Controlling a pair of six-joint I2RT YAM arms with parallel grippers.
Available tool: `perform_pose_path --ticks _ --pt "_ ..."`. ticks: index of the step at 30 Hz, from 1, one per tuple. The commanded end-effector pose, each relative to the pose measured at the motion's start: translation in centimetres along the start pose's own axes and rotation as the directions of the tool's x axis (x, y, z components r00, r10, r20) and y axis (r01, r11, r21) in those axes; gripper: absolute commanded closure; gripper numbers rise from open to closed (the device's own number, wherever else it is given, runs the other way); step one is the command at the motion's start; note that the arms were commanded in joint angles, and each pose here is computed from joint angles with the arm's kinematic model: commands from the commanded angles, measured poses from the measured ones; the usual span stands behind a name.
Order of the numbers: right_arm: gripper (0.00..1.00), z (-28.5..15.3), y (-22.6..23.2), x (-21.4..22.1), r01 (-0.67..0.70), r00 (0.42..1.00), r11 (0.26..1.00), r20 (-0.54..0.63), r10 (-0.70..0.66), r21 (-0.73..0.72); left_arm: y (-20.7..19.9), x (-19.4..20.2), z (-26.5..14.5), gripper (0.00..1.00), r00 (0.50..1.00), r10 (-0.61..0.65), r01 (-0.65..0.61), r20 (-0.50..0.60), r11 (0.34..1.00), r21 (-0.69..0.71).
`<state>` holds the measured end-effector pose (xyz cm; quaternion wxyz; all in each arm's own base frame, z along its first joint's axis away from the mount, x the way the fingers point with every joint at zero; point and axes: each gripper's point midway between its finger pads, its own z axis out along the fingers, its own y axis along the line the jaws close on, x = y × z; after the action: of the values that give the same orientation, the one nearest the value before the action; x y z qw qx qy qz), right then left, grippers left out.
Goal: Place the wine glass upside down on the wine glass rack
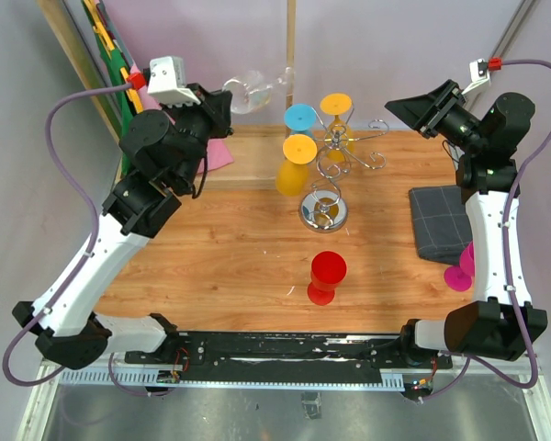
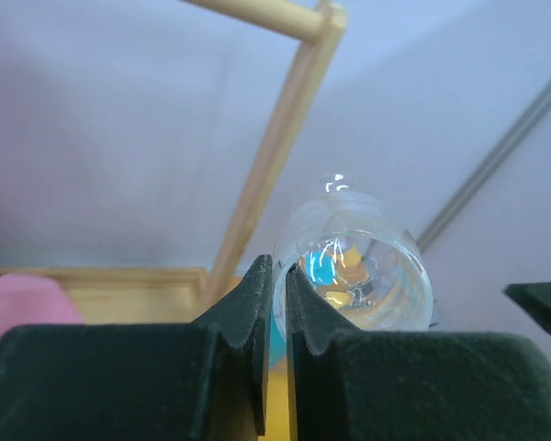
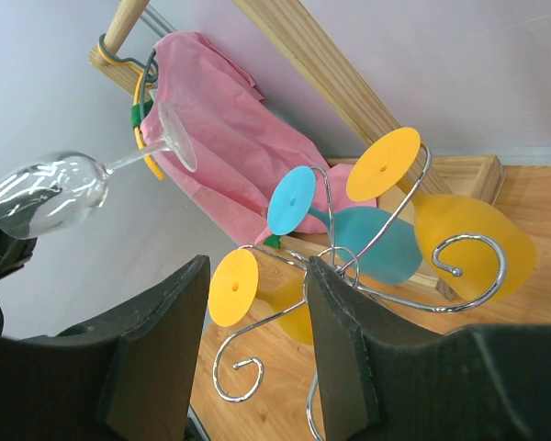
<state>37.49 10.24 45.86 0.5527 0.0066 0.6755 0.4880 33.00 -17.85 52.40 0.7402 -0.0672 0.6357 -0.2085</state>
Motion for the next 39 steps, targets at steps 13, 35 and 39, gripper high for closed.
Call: perform_pose_path --ticks 13,35,39 --pt "0.52 0.7 3.1 -1.3 0.091 0.996 0.988 0.026 -0.088 -0.123 -6.5 -3.5 3.4 1.0 0.912 -0.337 0.407 -0.232 0.687 0.602" --pt "0.5 1.8 15.2 -3.3 -0.127 0.99 0.615 -0.058 0.131 -0.778 -6.6 -4.7 0.4 1.0 0.671 -0.45 0.686 -0.59 0.073 0.724" --pt "0.5 1.9 16.9 -2.7 -0.19 0.978 0.537 -0.113 0.173 -0.822 -5.5 -4.9 -0.2 1.0 0.571 -0.486 0.713 -0.662 -0.106 0.693"
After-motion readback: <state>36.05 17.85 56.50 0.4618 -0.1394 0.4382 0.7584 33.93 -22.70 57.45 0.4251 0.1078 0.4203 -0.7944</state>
